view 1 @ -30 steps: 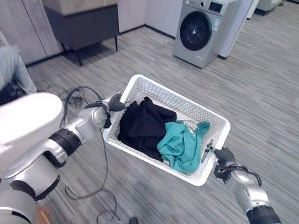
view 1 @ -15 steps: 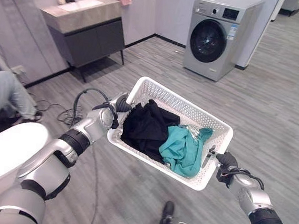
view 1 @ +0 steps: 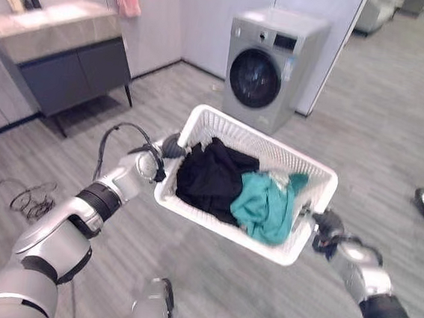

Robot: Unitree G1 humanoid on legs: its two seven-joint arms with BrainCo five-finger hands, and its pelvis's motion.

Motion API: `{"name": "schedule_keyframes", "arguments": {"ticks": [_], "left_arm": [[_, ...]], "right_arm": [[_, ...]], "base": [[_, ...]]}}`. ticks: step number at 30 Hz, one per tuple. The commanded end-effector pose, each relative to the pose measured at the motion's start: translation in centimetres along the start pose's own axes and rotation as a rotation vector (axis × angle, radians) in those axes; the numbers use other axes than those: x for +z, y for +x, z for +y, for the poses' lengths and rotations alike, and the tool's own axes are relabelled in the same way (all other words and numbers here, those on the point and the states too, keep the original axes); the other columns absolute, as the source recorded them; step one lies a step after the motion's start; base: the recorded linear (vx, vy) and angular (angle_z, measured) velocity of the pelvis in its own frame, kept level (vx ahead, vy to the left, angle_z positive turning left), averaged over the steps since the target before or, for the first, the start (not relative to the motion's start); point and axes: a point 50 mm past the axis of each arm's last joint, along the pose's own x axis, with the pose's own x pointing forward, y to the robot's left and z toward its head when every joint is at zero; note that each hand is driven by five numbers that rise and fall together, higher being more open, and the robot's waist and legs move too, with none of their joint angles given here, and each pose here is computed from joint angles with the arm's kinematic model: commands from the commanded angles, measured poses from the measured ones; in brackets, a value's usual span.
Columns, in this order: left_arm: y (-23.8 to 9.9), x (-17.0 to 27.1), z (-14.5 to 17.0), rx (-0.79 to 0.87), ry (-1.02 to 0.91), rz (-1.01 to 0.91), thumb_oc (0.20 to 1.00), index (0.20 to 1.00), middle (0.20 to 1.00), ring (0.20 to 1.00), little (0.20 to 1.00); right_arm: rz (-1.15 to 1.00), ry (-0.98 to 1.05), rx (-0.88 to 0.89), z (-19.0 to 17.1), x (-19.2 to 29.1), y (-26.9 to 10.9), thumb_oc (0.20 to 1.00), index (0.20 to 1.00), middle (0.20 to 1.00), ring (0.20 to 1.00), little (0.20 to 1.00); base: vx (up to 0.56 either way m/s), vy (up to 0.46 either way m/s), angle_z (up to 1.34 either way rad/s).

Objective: Grab the laundry basket,head to the washer,open it,put in the laundry and shut it.

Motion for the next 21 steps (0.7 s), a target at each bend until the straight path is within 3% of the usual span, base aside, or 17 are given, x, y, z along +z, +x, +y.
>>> {"name": "schedule_keyframes", "arguments": {"ticks": [1, 13, 21], "left_arm": [[0.9, 7.3, 2.0, 0.069, -0.032, -0.266, 0.2, 0.2, 0.2, 0.2, 0.2], [0.8, 7.4, 1.8, 0.059, 0.034, -0.274, 0.2, 0.2, 0.2, 0.2, 0.2], [0.9, 8.1, 1.4, 0.057, 0.012, -0.293, 0.2, 0.2, 0.2, 0.2, 0.2]], "right_arm": [[-0.394, 0.047, 0.14, 2.7, 9.0, -0.2, 0.2, 0.2, 0.2, 0.2, 0.2], [-0.357, 0.076, 0.201, 5.2, 8.3, 0.8, 0.2, 0.2, 0.2, 0.2, 0.2], [-0.38, 0.076, 0.184, 3.6, 8.8, 0.2, 0.2, 0.2, 0.2, 0.2, 0.2]], "base": [[0.52, 0.096, -0.29], [0.53, 0.223, -0.03], [0.42, -0.063, 0.7]]}}
